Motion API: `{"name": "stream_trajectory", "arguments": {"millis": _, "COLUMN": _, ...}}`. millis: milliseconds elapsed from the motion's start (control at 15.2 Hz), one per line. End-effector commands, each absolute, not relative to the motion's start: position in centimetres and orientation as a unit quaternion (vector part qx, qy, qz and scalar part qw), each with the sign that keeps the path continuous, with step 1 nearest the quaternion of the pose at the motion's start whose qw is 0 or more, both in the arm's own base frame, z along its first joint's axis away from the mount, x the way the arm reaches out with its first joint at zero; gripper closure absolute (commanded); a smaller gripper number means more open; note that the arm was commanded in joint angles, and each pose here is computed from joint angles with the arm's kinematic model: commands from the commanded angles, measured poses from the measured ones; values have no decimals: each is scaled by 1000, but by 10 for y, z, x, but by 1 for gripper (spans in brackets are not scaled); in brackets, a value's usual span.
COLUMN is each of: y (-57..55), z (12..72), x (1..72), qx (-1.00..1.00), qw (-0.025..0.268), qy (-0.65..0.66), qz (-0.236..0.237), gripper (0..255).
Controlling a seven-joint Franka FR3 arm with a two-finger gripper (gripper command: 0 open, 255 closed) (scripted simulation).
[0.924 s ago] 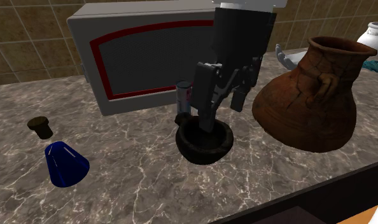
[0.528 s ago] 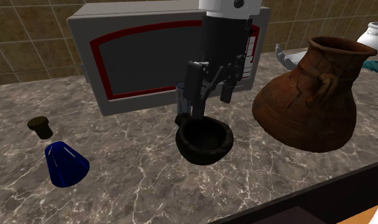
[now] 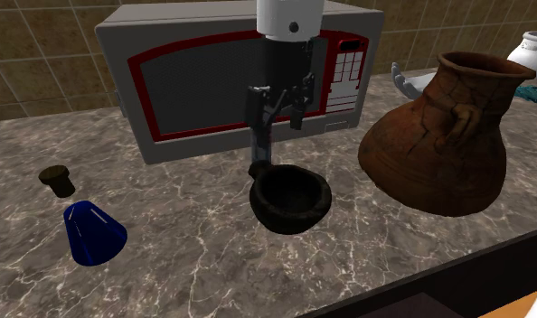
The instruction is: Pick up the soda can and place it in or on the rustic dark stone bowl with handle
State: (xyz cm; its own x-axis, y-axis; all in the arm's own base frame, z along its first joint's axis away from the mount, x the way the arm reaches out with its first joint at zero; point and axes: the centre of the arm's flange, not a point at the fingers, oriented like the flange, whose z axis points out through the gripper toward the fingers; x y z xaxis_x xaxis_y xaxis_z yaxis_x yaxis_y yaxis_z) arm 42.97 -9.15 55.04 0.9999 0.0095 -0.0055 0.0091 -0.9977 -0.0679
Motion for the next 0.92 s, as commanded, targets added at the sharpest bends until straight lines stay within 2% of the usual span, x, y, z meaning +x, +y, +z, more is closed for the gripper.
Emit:
{"name": "stream_trajectory", "arguments": {"millis": 0, "y": -106, "z": 544, "x": 451, "qx": -1000, "qw": 27, "qy": -8, "qz": 2, "gripper": 0}}
{"name": "stream_trajectory", "arguments": {"millis": 660, "y": -166, "z": 512, "x": 553, "qx": -1000, "qw": -3, "qy": -24, "qz": 0, "gripper": 0}}
{"name": "stream_trajectory", "arguments": {"millis": 858, "y": -166, "z": 496, "x": 553, "qx": -1000, "qw": -3, "qy": -24, "qz": 0, "gripper": 0}}
